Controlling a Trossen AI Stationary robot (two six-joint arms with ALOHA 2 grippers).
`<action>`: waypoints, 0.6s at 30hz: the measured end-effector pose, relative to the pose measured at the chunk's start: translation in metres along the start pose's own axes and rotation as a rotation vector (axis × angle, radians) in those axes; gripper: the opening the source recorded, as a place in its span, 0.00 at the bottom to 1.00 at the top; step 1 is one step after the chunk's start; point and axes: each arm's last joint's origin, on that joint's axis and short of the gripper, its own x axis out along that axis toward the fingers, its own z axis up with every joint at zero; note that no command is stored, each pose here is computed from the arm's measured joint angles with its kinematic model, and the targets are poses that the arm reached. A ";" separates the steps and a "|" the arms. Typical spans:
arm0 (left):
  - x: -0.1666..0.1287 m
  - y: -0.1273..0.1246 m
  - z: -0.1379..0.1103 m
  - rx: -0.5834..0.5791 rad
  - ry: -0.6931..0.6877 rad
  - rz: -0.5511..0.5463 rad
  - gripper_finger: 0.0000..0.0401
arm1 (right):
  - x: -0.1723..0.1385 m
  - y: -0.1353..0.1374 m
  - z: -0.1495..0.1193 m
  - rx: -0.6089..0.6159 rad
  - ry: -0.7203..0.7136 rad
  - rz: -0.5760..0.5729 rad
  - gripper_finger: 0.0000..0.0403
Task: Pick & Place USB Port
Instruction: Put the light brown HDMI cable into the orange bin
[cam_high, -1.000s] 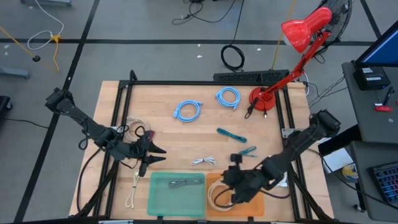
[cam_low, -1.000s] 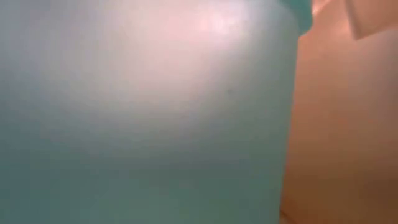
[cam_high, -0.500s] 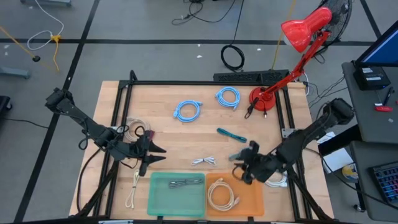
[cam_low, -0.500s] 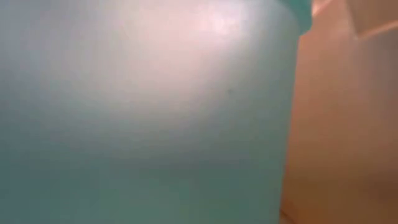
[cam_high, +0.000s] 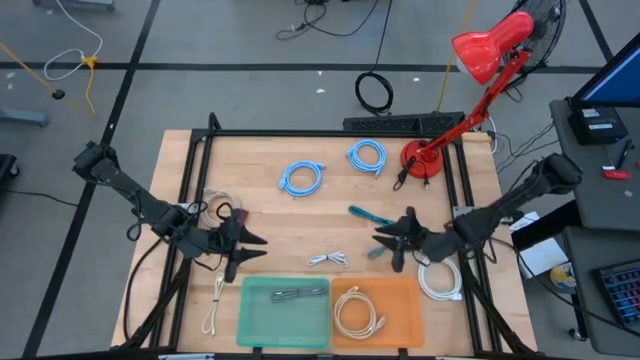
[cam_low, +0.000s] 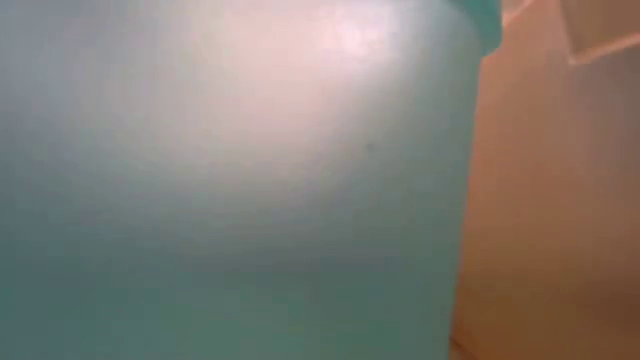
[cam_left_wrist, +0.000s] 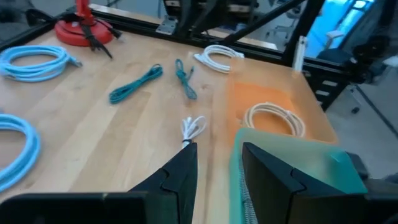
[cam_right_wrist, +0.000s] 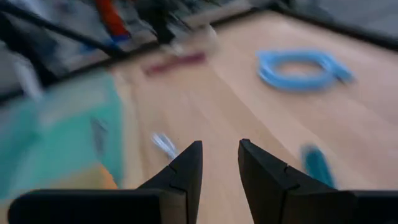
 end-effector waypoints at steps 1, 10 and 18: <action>0.000 0.000 0.000 -0.002 -0.003 0.009 0.32 | 0.004 0.000 0.003 -0.005 -0.024 0.049 0.23; -0.001 0.036 -0.021 -0.227 0.119 0.400 0.32 | 0.025 -0.003 0.005 -0.029 -0.038 0.154 0.23; -0.017 0.070 -0.040 -0.397 0.257 0.755 0.32 | 0.038 -0.001 -0.011 -0.021 0.003 0.142 0.23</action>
